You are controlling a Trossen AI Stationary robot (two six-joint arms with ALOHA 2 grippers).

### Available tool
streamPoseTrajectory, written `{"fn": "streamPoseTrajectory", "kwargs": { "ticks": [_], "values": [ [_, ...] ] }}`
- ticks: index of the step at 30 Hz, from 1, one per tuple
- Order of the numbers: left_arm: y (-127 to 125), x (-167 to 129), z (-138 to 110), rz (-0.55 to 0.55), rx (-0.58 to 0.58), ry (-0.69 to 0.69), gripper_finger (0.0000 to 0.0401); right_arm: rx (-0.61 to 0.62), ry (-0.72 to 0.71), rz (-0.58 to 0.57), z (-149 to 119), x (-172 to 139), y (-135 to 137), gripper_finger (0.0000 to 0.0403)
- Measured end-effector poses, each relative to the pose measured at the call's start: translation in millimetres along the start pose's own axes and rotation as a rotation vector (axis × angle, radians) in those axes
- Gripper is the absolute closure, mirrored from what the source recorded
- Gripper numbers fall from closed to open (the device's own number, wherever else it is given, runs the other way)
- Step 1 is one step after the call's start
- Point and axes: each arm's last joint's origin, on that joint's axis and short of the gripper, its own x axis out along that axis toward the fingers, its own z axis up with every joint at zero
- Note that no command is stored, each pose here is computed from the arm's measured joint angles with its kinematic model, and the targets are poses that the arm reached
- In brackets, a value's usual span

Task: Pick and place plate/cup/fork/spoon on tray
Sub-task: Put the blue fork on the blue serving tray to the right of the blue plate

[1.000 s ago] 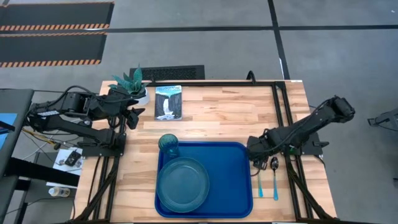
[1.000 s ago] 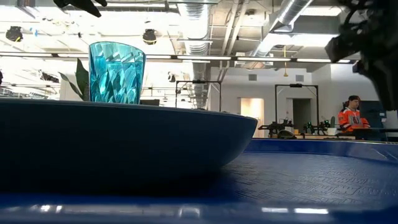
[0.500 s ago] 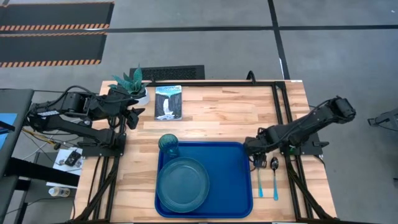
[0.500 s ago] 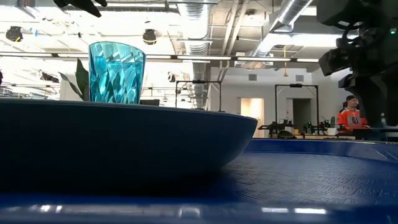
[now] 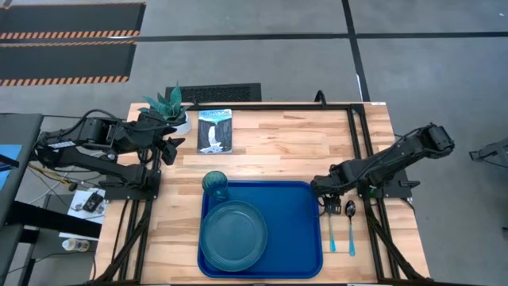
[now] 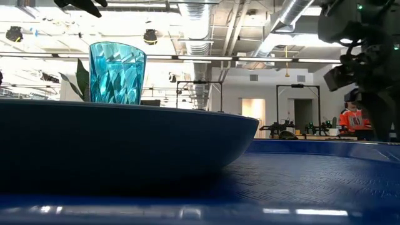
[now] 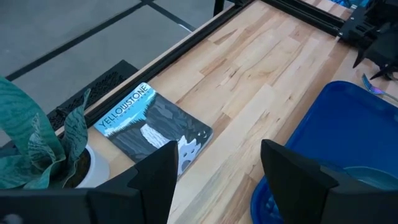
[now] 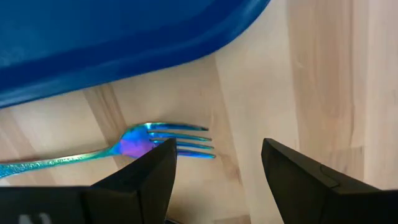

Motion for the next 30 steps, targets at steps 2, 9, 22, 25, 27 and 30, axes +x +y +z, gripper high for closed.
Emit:
{"fn": "streamPoseTrajectory", "kwargs": {
  "ticks": [2,9,22,25,27,30],
  "values": [
    [0,0,0,0.004,0.000,-0.002,0.0186,-0.004,-0.005,-0.001,1,0,-2,0.0143],
    [0,0,0,0.013,0.000,-0.008,0.0186,-0.015,-0.005,0.009,3,0,-5,0.0143],
    [0,0,0,0.013,0.001,-0.008,0.0186,0.017,0.004,0.029,-2,13,-8,0.0143],
    [0,0,0,0.015,0.001,-0.009,0.0186,0.016,-0.019,0.042,0,13,-6,0.0143],
    [1,0,0,0.017,0.000,-0.011,0.0186,0.015,-0.031,0.050,1,13,-6,0.0143],
    [1,0,0,0.017,0.000,-0.011,0.0186,0.016,-0.037,0.052,2,13,-5,0.0143]
  ]
}}
